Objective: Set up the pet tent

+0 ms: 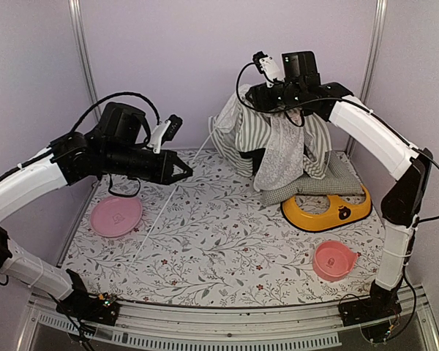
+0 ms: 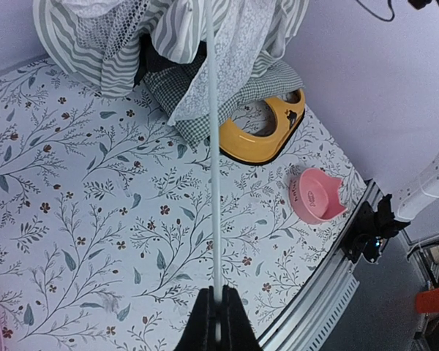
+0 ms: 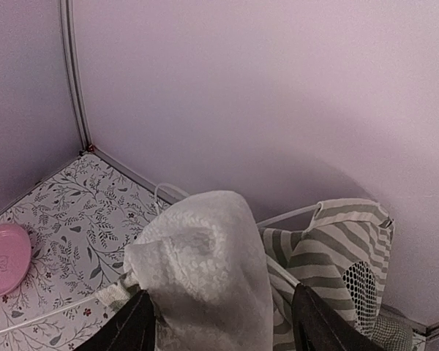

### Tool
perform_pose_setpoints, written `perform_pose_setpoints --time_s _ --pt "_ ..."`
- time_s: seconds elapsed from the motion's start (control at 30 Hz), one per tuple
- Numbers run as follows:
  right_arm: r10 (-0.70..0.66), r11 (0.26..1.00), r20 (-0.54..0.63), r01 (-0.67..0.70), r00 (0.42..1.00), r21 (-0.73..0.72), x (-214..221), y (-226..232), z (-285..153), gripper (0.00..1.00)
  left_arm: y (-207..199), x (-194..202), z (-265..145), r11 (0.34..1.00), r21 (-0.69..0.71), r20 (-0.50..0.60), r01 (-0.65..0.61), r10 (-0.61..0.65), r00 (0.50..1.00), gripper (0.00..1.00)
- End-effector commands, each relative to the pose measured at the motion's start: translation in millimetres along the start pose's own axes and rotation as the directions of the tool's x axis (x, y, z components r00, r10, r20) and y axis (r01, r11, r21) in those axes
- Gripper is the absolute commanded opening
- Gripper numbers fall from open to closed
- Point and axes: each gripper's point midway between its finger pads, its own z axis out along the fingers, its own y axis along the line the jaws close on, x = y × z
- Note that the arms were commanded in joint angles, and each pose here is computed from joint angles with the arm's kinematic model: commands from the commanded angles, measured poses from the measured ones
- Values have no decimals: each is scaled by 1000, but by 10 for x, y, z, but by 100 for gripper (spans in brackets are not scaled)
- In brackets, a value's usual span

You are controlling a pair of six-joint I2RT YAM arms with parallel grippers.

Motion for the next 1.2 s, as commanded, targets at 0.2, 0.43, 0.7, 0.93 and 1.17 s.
perform_pose_setpoints --time_s 0.2,0.43,0.7,0.93,1.17 --pt "89 994 34 -87 995 -64 -138 88 -27 34 -98 -126 -107 999 31 76 -14 12 997 0" --pt "107 989 41 -103 993 -109 -209 145 -151 0 -18 -94 -82 1000 -2 76 31 -31 997 0" --pt "141 984 102 -128 985 -128 -203 121 -618 0 107 -53 -39 994 -56 81 97 -92 992 0" --pt "205 973 112 -191 972 -126 310 109 -1019 0 111 -78 -34 991 -57 92 118 -113 989 0" --pt "209 973 33 -205 977 -106 875 93 -977 0 82 -95 -10 992 -47 86 118 -114 990 0"
